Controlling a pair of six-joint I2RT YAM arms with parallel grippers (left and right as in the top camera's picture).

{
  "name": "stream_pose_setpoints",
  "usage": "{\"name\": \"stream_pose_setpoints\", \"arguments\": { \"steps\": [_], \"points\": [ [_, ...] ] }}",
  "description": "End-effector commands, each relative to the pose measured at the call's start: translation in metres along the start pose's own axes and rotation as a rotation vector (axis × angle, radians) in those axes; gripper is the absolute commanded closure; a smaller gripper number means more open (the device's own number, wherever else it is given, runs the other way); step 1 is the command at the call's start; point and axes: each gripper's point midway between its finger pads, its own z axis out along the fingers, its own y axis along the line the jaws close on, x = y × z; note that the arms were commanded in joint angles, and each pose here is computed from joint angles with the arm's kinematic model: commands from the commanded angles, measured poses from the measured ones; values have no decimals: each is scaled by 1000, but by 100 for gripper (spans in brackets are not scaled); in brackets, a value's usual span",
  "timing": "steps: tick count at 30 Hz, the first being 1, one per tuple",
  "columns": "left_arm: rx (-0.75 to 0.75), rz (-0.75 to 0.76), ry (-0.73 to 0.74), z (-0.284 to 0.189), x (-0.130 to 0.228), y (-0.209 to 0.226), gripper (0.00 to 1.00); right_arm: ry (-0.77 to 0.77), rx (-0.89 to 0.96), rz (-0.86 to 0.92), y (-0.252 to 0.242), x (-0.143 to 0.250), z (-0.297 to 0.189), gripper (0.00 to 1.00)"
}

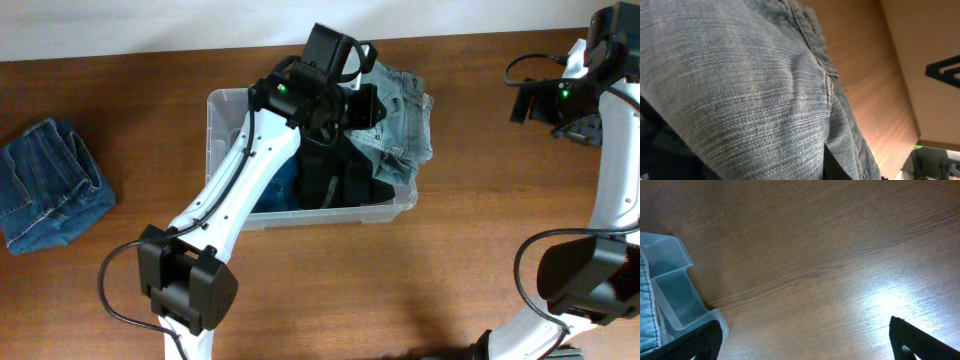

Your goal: Pack container

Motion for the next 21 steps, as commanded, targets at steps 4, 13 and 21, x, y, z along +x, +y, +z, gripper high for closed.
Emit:
{"name": "stream_pose_setpoints", "arguments": {
  "steps": [4, 13, 21],
  "points": [
    [-34, 24, 41, 4, 11, 7, 100, -12, 8, 0, -2, -1, -5, 1],
    [-269, -11, 83, -2, 28, 50, 100, -12, 8, 0, -2, -1, -5, 1],
    [-292, -50, 146, 9, 51, 61, 100, -12, 8, 0, -2, -1, -5, 2]
  ]
}}
